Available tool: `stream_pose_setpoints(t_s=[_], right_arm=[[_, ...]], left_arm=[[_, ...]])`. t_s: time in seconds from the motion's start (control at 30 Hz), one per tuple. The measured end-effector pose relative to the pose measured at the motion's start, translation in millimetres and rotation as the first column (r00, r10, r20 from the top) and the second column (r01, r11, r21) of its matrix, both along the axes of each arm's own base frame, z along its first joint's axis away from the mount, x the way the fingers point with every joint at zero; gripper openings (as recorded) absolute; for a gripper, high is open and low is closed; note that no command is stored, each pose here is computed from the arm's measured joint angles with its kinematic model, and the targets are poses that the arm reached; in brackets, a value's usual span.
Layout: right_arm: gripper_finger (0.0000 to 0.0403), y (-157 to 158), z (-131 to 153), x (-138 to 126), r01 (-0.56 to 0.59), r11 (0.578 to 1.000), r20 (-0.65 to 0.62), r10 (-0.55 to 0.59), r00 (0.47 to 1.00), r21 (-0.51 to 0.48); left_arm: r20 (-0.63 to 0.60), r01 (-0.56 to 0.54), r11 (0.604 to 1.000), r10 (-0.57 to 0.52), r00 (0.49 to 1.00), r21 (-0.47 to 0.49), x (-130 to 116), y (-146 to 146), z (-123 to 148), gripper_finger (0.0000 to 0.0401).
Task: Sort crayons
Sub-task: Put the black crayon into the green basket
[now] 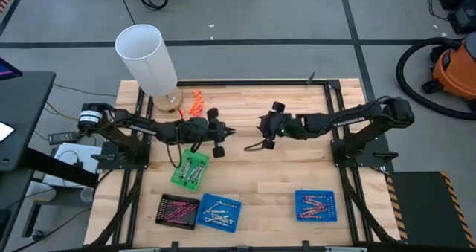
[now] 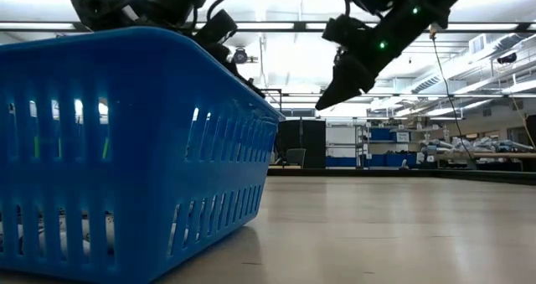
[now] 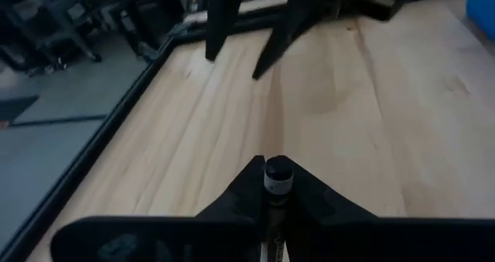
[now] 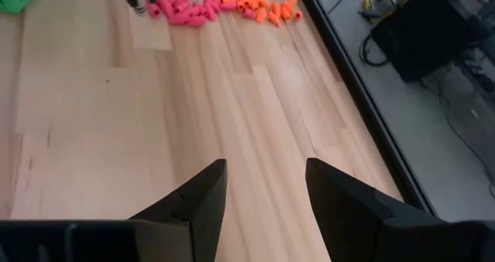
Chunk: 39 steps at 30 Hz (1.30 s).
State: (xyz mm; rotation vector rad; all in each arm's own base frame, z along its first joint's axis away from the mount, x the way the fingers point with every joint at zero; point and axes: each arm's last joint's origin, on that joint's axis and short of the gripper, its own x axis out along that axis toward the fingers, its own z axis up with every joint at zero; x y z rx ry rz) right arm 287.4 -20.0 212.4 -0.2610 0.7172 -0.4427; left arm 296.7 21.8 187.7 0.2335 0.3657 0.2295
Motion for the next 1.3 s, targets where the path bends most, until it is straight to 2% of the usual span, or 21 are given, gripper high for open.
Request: stream_pose_setpoints(t_s=[0.27,0.43,0.67,0.87,0.97,1.1,1.23,1.3], right_arm=[[0.0190,-24.3,-7.0,-8.9,-0.074,0.997,0.085,0.071,0.994,0.034],[0.0190,-36.0,-16.4,-13.9,-0.111,0.993,0.193,0.101,0.976,0.042],[0.0190,-42.2,-35.1,-29.7,-0.097,0.994,0.262,0.107,0.959,-0.050],[0.0190,-45.0,-49.3,-46.5,-0.062,0.987,0.289,0.103,0.952,-0.148],[0.0190,-44.5,-50.5,-50.9,-0.067,0.977,0.306,0.128,0.943,-0.200],[0.0190,-43.2,-56.9,-56.1,-0.069,0.979,0.295,0.125,0.947,-0.192],[0.0190,-41.3,-65.1,-63.7,-0.067,0.984,0.298,0.114,0.948,-0.165],[0.0190,-39.9,-67.3,-67.8,-0.077,0.983,0.318,0.127,0.940,-0.165]], left_arm=[[-0.029,-0.043,0.994,0.040,0.999,-0.100,-13.6,0.2,11.4,0.0032],[-0.037,-0.086,0.976,0.080,0.996,-0.200,-26.7,-0.5,23.8,0.0032],[-0.014,-0.105,0.911,0.108,0.994,-0.398,-44.9,-3.3,40.4,0.0032],[0.005,-0.131,0.844,0.157,0.988,-0.520,-59.0,-5.1,53.0,0.0032],[-0.011,-0.156,0.798,0.185,0.983,-0.582,-65.8,-7.0,55.7,0.0032],[-0.052,-0.173,0.717,0.189,0.981,-0.675,-74.1,-15.3,56.9,0.0032],[-0.086,-0.155,0.609,0.142,0.986,-0.777,-74.8,-28.8,54.9,0.0032],[-0.099,-0.139,0.541,0.103,0.990,-0.829,-75.2,-36.5,54.8,0.0032]])
